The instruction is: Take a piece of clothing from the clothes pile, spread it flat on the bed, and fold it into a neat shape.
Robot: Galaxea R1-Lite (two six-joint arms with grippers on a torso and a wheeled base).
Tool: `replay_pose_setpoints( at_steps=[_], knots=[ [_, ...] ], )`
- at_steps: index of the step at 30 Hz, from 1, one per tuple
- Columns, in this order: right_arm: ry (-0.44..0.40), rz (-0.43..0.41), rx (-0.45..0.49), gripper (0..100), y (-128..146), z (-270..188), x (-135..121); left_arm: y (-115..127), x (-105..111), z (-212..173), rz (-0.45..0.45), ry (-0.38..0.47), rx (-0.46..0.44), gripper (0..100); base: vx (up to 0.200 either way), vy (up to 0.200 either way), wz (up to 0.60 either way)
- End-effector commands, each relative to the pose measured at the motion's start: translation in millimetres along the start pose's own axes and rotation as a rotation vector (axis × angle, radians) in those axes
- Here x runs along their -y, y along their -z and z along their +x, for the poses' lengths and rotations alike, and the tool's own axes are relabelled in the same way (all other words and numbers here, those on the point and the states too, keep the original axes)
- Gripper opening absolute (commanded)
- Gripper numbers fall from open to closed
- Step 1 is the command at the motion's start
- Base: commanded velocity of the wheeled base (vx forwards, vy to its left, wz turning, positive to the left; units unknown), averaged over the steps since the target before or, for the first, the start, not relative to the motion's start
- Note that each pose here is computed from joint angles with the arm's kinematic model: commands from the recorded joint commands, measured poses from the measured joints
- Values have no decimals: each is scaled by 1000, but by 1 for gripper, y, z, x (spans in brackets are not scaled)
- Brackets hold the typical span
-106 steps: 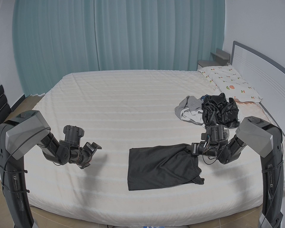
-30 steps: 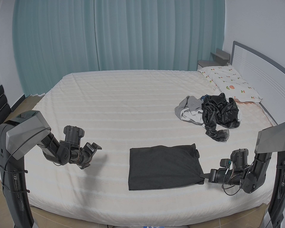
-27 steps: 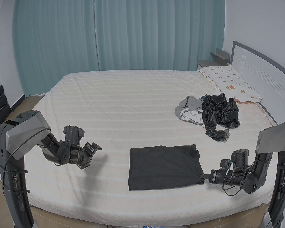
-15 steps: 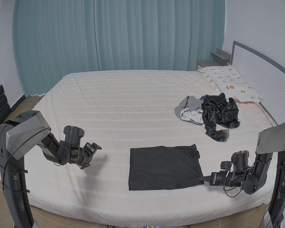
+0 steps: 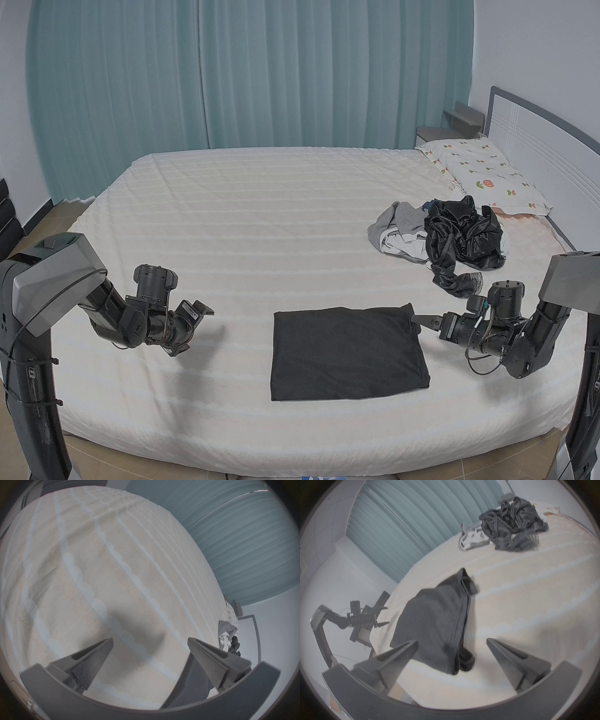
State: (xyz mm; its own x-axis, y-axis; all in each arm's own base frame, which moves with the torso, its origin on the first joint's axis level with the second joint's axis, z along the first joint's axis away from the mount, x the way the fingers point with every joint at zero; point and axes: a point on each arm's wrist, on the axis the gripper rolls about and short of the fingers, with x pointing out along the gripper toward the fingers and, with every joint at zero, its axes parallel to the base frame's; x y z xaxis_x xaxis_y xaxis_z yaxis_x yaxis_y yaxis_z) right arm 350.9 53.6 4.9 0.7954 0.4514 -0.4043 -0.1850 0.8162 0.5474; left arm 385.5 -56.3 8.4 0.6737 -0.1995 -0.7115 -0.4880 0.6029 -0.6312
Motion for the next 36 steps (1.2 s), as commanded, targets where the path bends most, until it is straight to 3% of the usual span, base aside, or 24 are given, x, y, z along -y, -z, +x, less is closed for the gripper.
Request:
replay_pose_setpoints(
  at_steps=[1, 14, 15, 23, 29, 36],
  knots=[
    [44, -2, 1, 100, 12, 53, 6, 0, 0, 0, 0, -2, -1, 100, 0, 0, 0],
    [53, -3, -11, 100, 3, 87, 8, 0, 0, 0, 0, -2, 0, 100, 0, 0, 0],
    [57, -2, -10, 0, 3, 87, 9, 0, 0, 0, 0, -2, 0, 100, 0, 0, 0],
    [75, 35, 38, 0, -10, 83, 18, 1, 0, 0, 1, -2, -1, 100, 0, 0, 0],
    [80, 147, 45, 0, -13, 84, 26, 1, 0, 0, 1, -2, -1, 100, 0, 0, 0],
    [93, 162, 44, 0, -8, 89, 37, 2, 1, 1, 5, -1, -3, 100, 0, 0, 0]
  ],
)
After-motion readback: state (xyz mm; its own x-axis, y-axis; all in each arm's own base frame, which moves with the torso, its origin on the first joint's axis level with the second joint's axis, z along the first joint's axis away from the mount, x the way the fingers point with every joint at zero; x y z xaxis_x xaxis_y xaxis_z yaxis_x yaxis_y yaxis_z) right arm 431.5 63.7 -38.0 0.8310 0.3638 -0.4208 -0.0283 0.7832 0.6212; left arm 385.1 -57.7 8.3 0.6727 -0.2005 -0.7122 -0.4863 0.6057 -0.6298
